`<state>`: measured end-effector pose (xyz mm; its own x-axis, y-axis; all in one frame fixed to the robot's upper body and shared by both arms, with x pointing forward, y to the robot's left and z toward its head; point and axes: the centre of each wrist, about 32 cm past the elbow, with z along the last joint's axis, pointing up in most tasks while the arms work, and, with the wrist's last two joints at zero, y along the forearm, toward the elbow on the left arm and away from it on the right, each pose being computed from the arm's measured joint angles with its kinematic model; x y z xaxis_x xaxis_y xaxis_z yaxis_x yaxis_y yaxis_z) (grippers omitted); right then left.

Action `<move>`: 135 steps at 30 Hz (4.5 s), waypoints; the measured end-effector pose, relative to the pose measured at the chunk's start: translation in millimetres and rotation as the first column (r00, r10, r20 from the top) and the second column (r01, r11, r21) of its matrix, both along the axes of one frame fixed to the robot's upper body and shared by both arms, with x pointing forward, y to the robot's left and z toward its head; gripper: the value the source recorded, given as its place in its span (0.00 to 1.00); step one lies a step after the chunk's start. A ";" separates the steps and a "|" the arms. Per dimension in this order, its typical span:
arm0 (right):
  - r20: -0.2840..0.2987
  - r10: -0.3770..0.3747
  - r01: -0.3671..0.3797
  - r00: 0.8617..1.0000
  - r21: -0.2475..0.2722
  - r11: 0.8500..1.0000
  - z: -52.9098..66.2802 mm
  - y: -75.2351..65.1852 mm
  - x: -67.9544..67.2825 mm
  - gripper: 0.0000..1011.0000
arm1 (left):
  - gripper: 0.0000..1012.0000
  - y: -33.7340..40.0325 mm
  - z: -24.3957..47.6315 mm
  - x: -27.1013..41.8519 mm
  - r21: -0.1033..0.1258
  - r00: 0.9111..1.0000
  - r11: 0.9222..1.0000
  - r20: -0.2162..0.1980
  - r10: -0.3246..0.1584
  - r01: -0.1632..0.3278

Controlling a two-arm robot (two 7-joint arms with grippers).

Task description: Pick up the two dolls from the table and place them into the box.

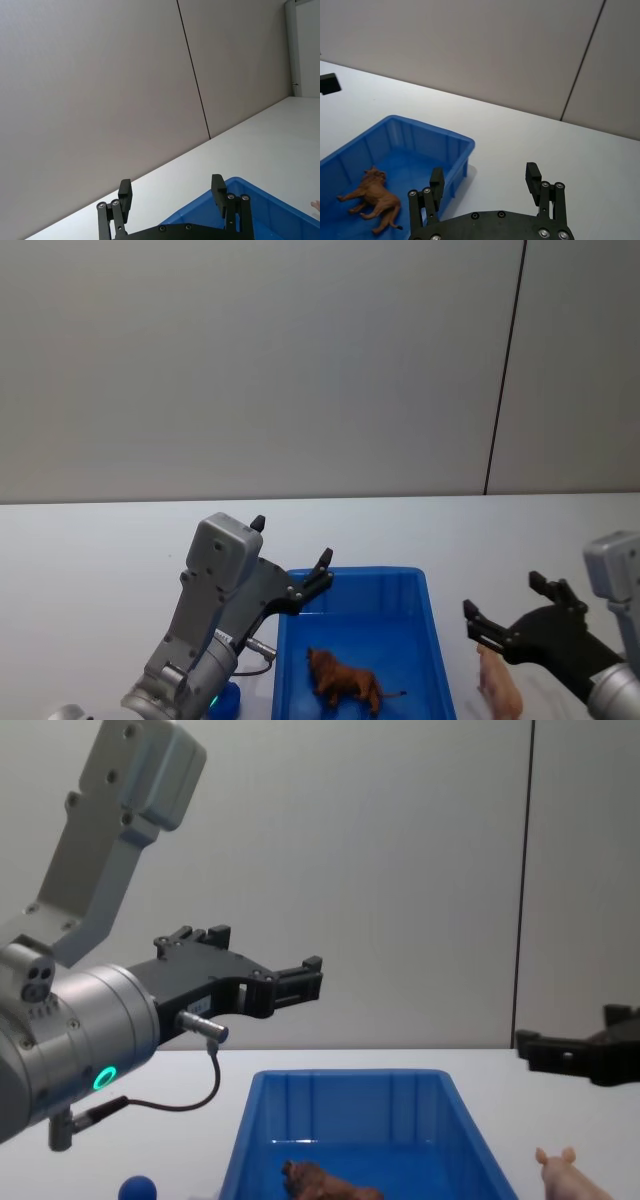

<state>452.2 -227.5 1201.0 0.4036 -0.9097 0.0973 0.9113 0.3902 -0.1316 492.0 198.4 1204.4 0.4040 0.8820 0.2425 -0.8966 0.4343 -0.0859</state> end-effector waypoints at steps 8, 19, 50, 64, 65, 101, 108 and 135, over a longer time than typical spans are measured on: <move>-0.011 -0.084 0.084 0.996 -0.012 0.996 -1.3 -8.2 -9.6 0.99 | 0.99 0.0 0.0 0.0 0.000 1.000 1.000 0.000 0.000 0.000; -0.043 -0.133 0.132 0.990 -0.023 0.991 -6.3 -14.0 -13.9 0.99 | 0.99 0.0 0.0 0.0 0.000 1.000 1.000 0.000 0.000 0.000; -0.173 -0.100 0.098 0.980 -0.018 0.995 -30.8 -8.7 -13.9 0.99 | 0.99 0.0 0.0 0.0 0.000 1.000 1.000 0.000 0.000 0.000; -0.232 -0.087 0.083 0.969 -0.026 0.996 -39.6 3.4 -15.2 0.99 | 0.99 0.0 0.0 0.0 0.000 1.000 1.000 0.000 0.000 0.000; -0.238 -0.088 0.084 0.967 -0.027 0.996 -40.4 4.7 -15.1 0.99 | 0.99 0.0 0.0 0.0 0.000 1.000 1.000 0.000 0.000 0.000; -0.277 -0.140 0.131 0.951 -0.052 0.990 -49.2 17.7 -6.2 0.37 | 0.99 0.0 0.0 0.0 0.000 1.000 1.000 0.000 0.000 0.000; -0.238 -0.130 0.123 0.963 -0.044 0.991 -41.4 18.0 -6.3 0.37 | 0.99 0.0 0.0 0.0 0.000 1.000 1.000 0.000 0.000 0.000; -0.002 0.113 -0.113 0.994 -0.004 0.994 -1.9 23.7 21.5 0.37 | 0.99 0.0 0.0 0.0 0.000 1.000 1.000 0.000 0.000 0.000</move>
<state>473.7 -203.8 1199.2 0.5039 -0.8579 0.1005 0.8612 0.4900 -0.1352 492.0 198.4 1204.4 0.4040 0.8820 0.2425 -0.8967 0.4343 -0.0860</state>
